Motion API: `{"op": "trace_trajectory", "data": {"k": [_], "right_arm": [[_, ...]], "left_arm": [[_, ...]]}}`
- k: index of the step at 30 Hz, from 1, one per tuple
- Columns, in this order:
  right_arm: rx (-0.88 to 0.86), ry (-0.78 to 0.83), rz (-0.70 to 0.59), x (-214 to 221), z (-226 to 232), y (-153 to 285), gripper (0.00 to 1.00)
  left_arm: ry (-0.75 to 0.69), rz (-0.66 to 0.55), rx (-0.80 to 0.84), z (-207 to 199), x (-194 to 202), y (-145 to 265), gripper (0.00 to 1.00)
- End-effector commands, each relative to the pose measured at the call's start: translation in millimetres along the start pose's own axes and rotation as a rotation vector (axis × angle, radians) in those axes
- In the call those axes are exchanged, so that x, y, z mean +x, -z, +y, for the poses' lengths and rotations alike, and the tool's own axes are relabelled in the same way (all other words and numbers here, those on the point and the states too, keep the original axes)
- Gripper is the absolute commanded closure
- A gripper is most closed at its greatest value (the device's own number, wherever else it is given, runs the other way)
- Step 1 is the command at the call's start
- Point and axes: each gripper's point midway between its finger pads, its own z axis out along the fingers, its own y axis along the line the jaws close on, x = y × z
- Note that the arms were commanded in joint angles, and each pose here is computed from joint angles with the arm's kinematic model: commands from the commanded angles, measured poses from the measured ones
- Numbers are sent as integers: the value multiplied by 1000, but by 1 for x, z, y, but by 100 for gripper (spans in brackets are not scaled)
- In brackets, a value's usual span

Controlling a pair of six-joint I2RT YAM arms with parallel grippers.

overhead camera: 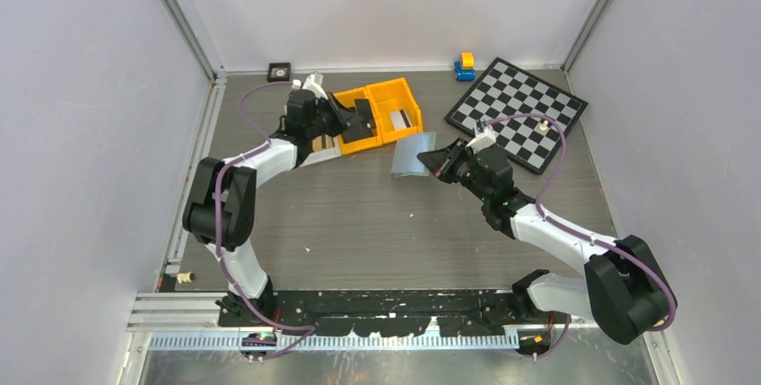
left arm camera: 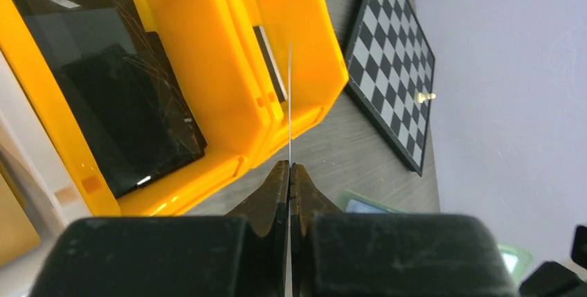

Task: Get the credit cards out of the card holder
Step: Place the credit card in the storage box.

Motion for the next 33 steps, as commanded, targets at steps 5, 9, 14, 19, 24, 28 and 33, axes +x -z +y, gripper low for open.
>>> {"op": "trace_trajectory", "data": {"k": [5, 9, 14, 19, 24, 28, 33], "right_arm": [[-60, 32, -91, -24, 19, 3, 100], [-64, 28, -91, -24, 20, 3, 99], [-60, 28, -96, -25, 19, 3, 100], [-53, 36, -97, -25, 18, 3, 100], [-45, 45, -94, -25, 17, 3, 99], [-53, 52, -99, -27, 20, 5, 100], [-75, 57, -105, -30, 26, 9, 100]], "left_arm": [[-20, -17, -66, 22, -17, -24, 100], [-11, -18, -84, 34, -19, -27, 100], [10, 2, -95, 45, -17, -30, 98], [12, 26, -125, 41, -18, -23, 78], [4, -8, -87, 11, -30, 4, 62], [-12, -4, -55, -20, -21, 32, 55], [-91, 29, -11, -53, 14, 73, 42]]}}
